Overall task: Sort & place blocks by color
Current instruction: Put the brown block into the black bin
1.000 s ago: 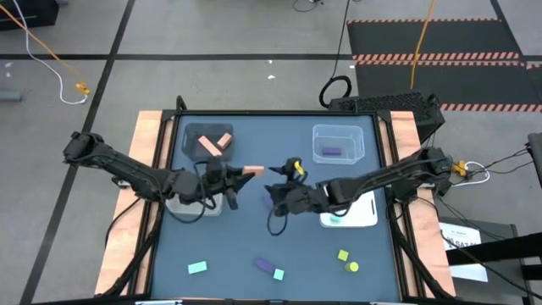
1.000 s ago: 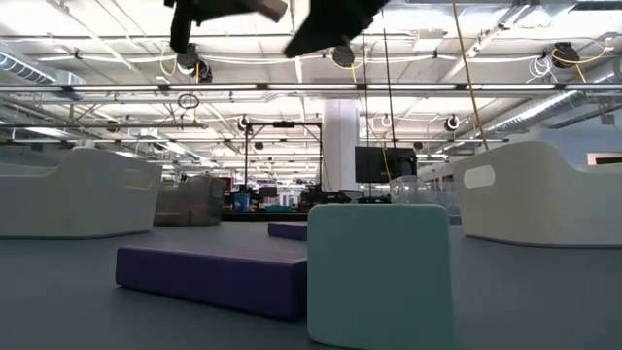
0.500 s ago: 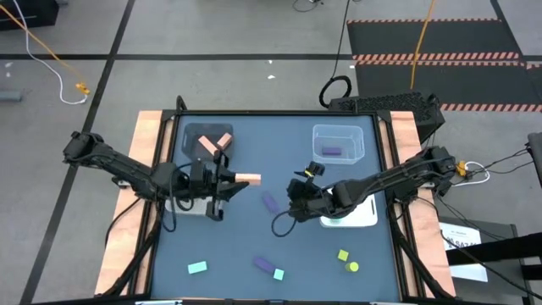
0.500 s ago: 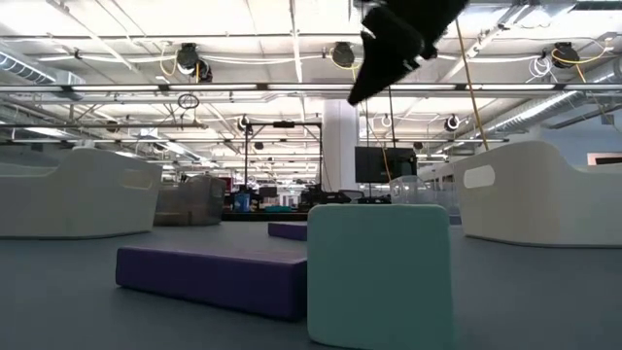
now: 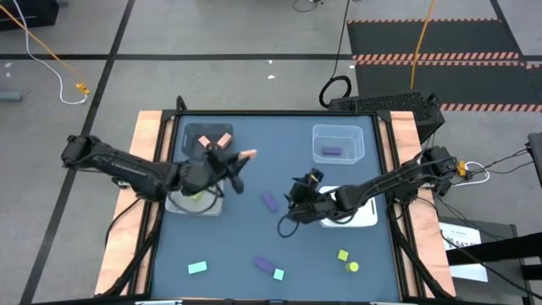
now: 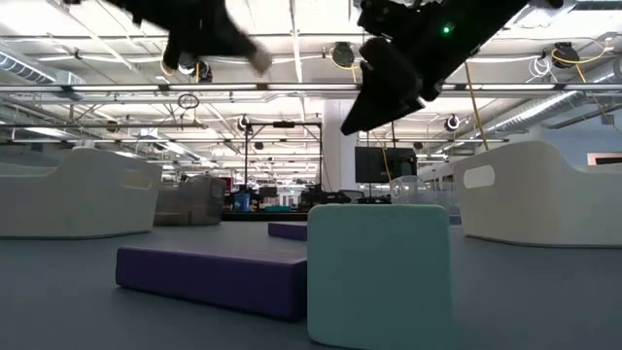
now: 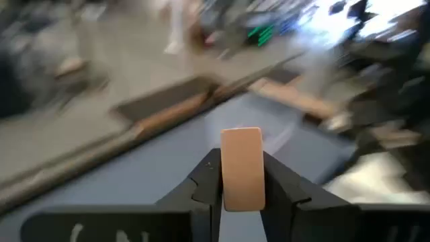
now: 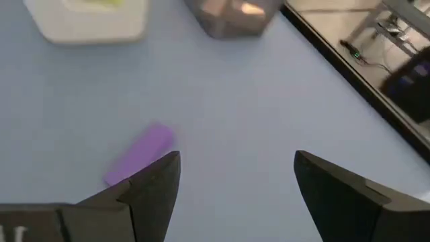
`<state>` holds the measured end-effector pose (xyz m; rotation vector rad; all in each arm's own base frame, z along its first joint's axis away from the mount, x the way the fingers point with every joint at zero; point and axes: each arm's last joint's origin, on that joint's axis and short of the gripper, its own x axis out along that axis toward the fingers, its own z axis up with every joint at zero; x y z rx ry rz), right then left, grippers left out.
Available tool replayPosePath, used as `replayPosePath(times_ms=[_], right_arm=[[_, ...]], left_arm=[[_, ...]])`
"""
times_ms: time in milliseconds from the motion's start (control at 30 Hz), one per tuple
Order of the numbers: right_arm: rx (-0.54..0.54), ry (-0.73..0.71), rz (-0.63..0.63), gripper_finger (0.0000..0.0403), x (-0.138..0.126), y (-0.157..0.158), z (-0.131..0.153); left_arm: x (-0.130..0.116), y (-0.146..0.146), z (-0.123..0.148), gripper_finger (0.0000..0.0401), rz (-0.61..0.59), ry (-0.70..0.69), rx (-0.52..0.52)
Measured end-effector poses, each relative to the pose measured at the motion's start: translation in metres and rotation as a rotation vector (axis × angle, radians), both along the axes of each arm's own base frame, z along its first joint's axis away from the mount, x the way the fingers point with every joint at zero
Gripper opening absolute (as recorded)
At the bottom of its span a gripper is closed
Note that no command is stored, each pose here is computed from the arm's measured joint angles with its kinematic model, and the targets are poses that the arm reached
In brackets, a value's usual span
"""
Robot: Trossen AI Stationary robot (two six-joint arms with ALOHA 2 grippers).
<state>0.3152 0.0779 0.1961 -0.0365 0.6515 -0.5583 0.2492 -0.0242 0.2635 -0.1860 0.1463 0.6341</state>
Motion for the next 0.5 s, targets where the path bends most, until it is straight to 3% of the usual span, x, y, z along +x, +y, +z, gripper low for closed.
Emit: replayPosePath(times_ms=[233, 367, 500], right_arm=[[0.203, -0.252, 0.104, 0.0281, 0.003, -0.005, -0.018], [0.238, -0.338, 0.104, 0.0281, 0.002, -0.008, -0.033], [0.244, -0.326, 0.093, 0.0281, 0.005, -0.008, -0.045]], left_arm=[[-0.018, 0.052, -0.032, 0.0072, 0.34, 0.201, -0.159], [-0.032, 0.071, -0.043, 0.0074, 0.492, 0.277, -0.233], [-0.042, 0.079, -0.049, 0.0075, 0.55, 0.346, -0.282]])
